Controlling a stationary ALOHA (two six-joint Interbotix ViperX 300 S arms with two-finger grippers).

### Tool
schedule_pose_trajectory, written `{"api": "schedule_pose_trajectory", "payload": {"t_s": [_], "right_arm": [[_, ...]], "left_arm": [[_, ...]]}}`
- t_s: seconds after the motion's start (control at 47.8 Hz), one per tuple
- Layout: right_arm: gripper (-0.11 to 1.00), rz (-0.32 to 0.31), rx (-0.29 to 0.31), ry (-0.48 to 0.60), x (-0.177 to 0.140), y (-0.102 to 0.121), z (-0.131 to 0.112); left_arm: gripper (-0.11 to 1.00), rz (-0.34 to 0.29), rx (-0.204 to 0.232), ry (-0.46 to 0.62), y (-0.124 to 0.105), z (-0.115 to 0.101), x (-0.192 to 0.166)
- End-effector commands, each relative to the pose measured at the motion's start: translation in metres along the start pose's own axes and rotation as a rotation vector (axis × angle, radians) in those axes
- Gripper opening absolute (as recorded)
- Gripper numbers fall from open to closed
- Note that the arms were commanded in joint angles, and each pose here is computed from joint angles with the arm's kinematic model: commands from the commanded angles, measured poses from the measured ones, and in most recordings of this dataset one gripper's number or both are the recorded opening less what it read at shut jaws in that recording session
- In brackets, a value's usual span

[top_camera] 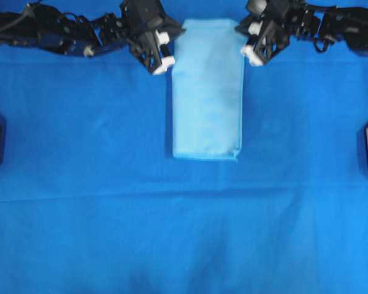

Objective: Fold the light blue towel.
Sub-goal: 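Fold the strip's top half down onto the bottom half with both grippers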

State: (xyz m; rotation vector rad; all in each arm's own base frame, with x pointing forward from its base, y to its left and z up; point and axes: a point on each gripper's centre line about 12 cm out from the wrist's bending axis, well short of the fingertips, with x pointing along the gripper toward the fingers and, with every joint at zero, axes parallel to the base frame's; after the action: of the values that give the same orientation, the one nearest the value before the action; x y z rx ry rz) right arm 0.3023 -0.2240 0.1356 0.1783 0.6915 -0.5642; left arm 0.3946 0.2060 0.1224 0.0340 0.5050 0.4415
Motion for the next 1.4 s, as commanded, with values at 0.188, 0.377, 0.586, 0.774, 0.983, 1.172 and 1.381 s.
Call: {"api": "schedule_pose_trajectory", "payload": {"t_s": [0.188,0.377,0.586,0.774,0.983,1.172,1.381], "right_arm": [[0.03,-0.001,-0.007,-0.027,-0.012,0.003,0.01],[0.03,0.018,-0.03,0.003,-0.025,0.022,0.009],[0.03,0.087,-0.063,0.065,-0.047,0.063,-0.008],[0.03,0.162,-0.081,0.108,-0.066,0.1,-0.026],[0.03,0.22,-0.079,0.155,-0.073,0.13,-0.041],[0.03,0.236,-0.064,0.183,-0.068,0.139,-0.051],[0.03,0.265,-0.044,0.187,-0.054,0.147,-0.059]], "left_arm": [[0.03,-0.003,0.01,-0.036,-0.001,0.017,-0.012],[0.03,-0.048,0.063,-0.068,-0.023,0.028,-0.033],[0.03,-0.15,0.133,-0.068,-0.069,0.028,-0.056],[0.03,-0.264,0.198,-0.017,-0.115,0.011,-0.073],[0.03,-0.36,0.244,0.017,-0.152,-0.007,-0.089],[0.03,-0.367,0.242,0.064,-0.156,-0.027,-0.085],[0.03,-0.367,0.243,0.07,-0.159,-0.039,-0.076]]}}
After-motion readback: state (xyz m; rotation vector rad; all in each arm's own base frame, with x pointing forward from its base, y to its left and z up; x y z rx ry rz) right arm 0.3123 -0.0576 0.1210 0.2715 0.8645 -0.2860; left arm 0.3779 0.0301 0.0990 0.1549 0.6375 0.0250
